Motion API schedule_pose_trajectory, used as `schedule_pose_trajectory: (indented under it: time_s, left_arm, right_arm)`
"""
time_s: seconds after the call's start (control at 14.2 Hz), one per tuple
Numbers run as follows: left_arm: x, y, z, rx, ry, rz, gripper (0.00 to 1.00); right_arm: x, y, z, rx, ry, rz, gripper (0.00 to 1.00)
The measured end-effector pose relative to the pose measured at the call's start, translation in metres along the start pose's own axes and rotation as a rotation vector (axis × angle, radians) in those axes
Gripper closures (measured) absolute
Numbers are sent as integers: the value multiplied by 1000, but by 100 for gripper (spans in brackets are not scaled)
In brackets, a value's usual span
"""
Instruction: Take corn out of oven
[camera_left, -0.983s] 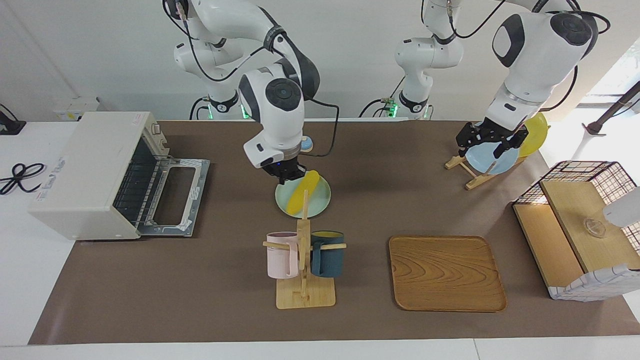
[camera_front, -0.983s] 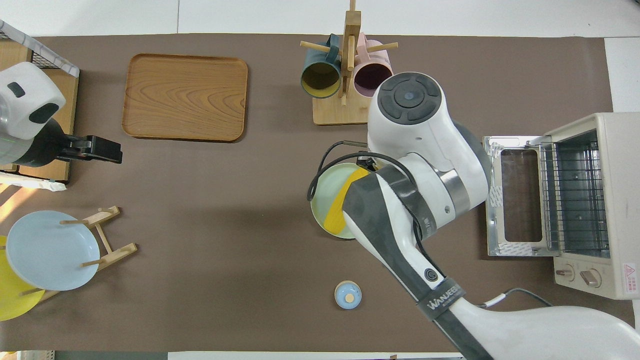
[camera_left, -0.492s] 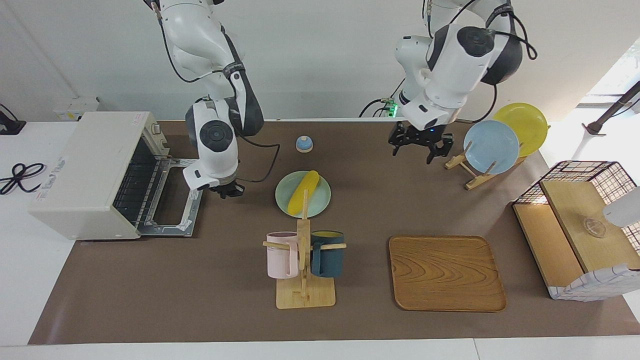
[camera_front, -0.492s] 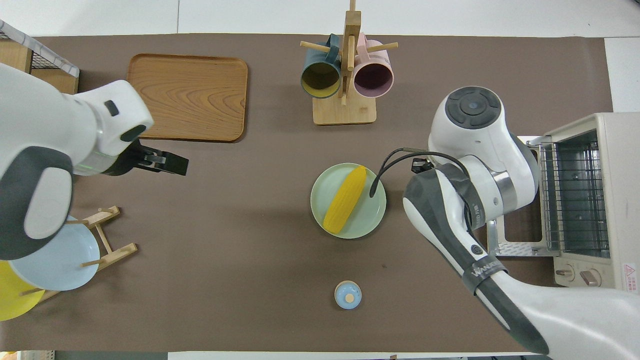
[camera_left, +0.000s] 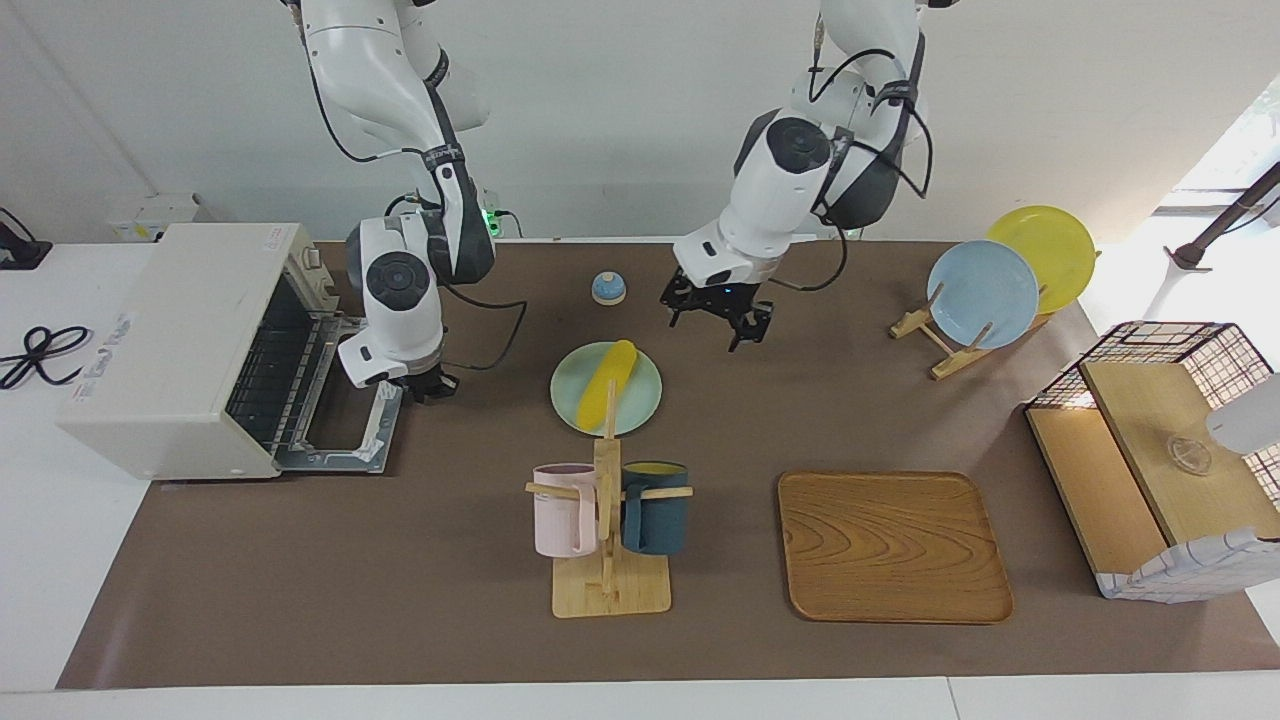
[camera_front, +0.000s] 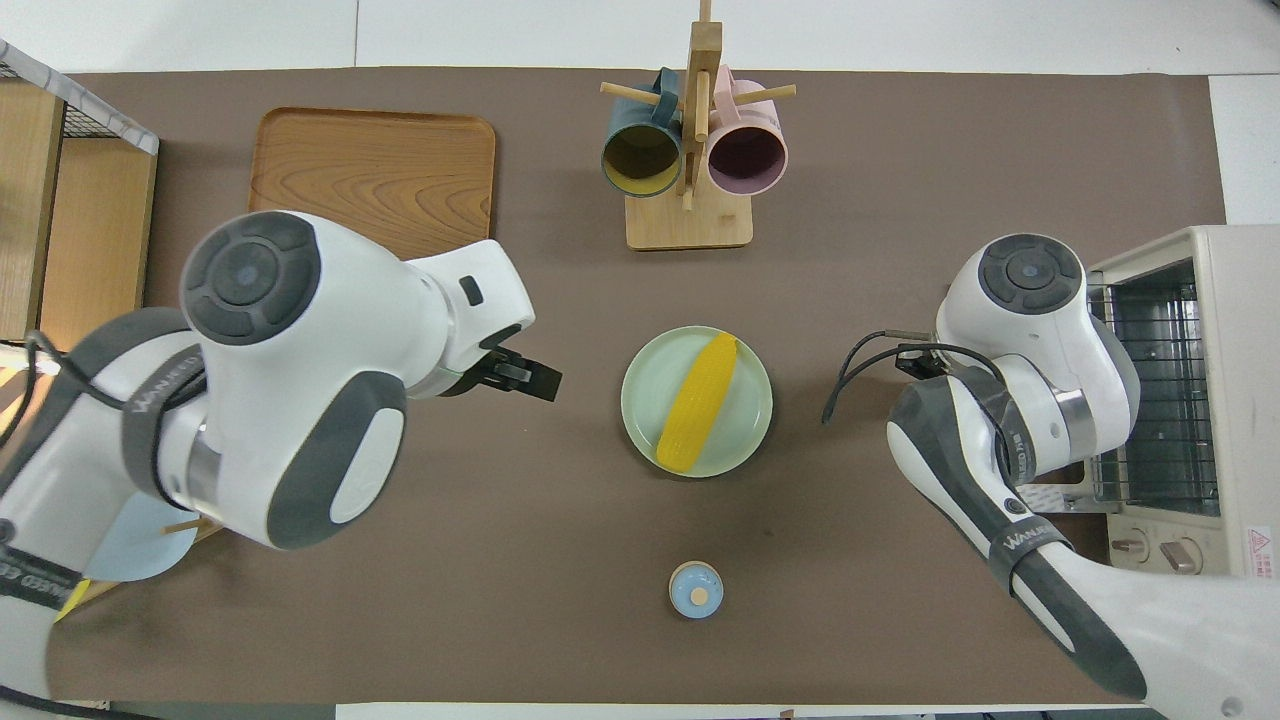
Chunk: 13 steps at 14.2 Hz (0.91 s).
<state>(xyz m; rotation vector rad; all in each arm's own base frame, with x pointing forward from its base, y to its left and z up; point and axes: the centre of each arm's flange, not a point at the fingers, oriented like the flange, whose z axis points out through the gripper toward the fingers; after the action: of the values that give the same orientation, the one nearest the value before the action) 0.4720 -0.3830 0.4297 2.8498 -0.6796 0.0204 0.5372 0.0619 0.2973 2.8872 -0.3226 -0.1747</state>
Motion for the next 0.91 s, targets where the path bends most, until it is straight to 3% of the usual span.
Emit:
schedule_pose_trajectory:
  time_s: [0.42,0.63,0.91]
  left_arm:
    - [20,51,75,-9,3,64,0]
    - [33,66,100,-11,-13,83,0]
    - [30,74,122,-6,-41,95,0]
  right_arm:
    - [6,18,3,4,-8,-52,99]
    - [4,14,2,-34,1,-93,99]
    - [3,21,-37,-73,-27,-199,99]
